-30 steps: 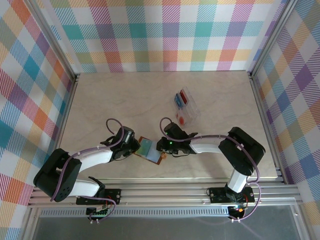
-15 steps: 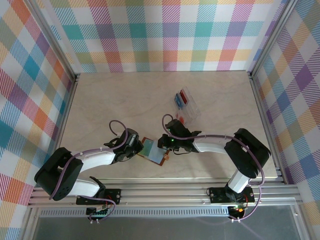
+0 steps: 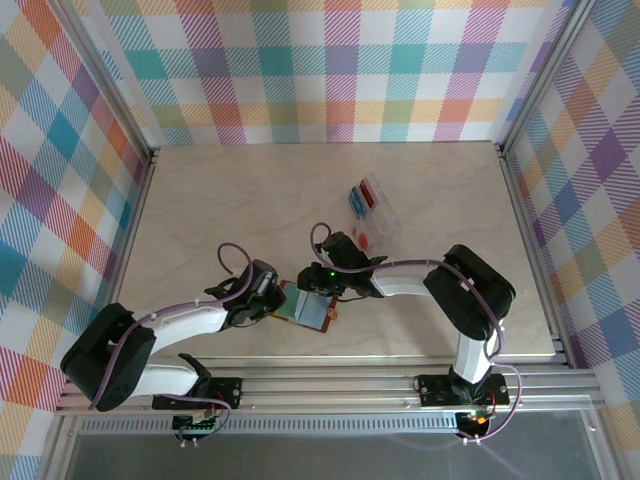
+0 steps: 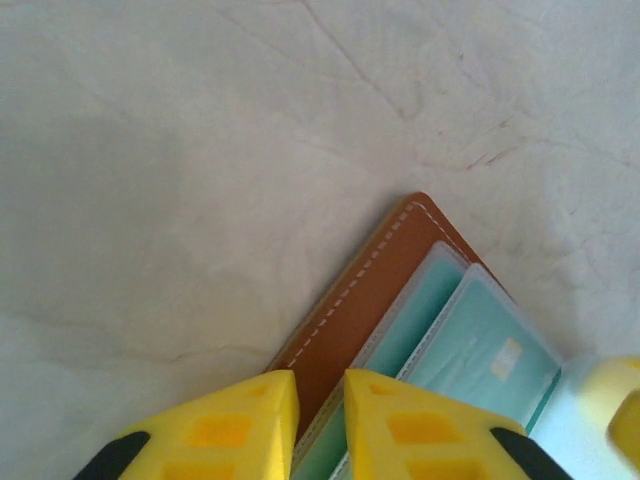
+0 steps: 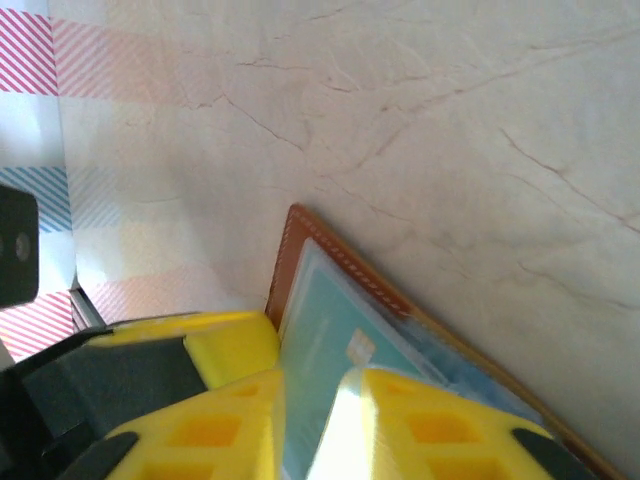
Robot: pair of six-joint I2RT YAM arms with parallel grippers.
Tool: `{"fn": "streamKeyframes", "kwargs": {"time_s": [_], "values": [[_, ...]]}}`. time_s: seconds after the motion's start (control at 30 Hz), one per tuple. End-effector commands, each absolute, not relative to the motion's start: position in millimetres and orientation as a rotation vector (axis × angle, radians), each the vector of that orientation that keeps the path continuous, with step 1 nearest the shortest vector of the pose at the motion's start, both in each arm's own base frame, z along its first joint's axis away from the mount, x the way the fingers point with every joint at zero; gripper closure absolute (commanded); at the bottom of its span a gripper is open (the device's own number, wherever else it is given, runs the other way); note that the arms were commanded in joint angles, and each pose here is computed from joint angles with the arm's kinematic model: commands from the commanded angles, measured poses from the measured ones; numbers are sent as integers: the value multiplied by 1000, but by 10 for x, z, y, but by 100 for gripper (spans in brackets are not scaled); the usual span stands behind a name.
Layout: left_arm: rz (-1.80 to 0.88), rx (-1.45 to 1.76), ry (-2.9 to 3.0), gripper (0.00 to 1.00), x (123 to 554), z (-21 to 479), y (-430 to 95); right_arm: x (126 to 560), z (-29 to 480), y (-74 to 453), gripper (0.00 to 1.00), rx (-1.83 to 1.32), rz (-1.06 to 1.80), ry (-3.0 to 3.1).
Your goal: Put the credit cards into the card holder
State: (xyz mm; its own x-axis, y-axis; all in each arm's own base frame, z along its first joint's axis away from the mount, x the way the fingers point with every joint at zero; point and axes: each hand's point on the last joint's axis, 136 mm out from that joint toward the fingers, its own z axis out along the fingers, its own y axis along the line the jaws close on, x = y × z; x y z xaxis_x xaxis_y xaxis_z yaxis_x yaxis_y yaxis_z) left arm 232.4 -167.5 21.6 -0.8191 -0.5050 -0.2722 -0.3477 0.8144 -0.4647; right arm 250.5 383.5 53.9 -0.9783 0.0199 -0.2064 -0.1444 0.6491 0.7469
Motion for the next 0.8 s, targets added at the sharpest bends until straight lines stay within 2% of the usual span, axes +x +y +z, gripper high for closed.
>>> {"fn": "streamKeyframes", "kwargs": {"time_s": [0.0,0.27,0.43,0.57,0.77], "values": [[-313,-614,2770,72,1941,29,-1330,2584,551,3942,70,-152,1254,2647],[-450,-607,2800,59,1902,98,-1327,2557,431,4058,56,-220,1167,2674],[-494,-637,2806,58,1879,51,-1284,2488,486,4092,54,-274,1106,2665],[-486,-653,2816,65,1894,5,-1262,2413,602,4156,53,-306,1137,2648],[-445,-654,2811,65,1890,-38,-1207,2382,663,4013,47,-237,1033,2688]]}}
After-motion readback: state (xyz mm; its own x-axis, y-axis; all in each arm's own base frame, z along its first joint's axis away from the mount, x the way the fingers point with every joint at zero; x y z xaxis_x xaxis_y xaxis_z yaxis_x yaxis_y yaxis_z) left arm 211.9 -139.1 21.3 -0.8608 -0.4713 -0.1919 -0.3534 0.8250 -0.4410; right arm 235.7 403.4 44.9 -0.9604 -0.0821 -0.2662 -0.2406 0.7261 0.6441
